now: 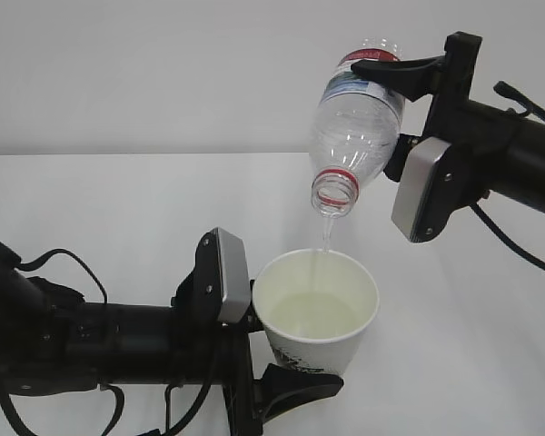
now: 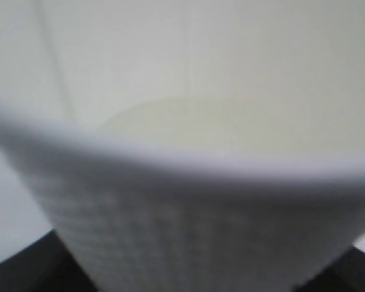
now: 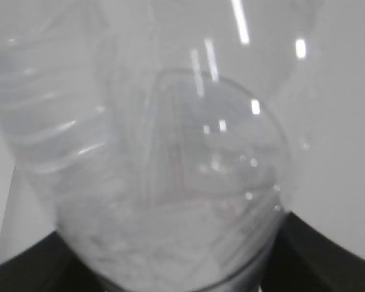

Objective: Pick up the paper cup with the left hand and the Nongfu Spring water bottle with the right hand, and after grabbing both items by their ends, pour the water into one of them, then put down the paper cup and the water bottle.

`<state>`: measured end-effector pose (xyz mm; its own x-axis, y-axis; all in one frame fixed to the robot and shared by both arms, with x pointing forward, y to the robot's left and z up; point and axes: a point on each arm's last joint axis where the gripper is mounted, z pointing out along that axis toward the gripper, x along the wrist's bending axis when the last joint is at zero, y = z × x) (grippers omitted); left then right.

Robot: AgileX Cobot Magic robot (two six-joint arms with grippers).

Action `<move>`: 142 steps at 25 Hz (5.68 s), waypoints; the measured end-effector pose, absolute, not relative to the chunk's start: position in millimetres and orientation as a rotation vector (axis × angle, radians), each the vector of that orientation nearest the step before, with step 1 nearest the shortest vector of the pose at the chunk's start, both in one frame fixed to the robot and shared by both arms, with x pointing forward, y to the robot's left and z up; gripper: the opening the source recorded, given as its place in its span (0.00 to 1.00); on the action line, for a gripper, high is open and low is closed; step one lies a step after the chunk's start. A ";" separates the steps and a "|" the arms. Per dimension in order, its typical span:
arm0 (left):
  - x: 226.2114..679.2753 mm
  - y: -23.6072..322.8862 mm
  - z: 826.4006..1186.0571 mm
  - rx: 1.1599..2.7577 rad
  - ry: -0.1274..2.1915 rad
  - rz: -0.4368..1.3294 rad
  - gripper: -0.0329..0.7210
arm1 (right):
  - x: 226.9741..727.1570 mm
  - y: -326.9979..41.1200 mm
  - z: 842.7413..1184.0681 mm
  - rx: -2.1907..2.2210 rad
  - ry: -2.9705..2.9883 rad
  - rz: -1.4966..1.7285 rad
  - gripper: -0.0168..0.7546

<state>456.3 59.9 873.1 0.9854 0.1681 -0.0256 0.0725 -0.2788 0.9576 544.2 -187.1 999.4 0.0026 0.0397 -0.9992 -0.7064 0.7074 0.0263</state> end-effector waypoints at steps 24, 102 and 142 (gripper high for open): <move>456.9 60.0 873.0 1.855 0.184 0.097 0.77 | 544.5 -187.0 999.9 -0.586 1.461 0.636 0.64; 457.2 60.2 872.6 1.859 0.187 0.099 0.77 | 544.6 -187.2 1000.8 -0.596 1.443 0.619 0.64; 456.7 60.2 872.3 1.863 0.181 0.096 0.77 | 545.1 -187.8 1002.5 -0.587 1.424 0.611 0.64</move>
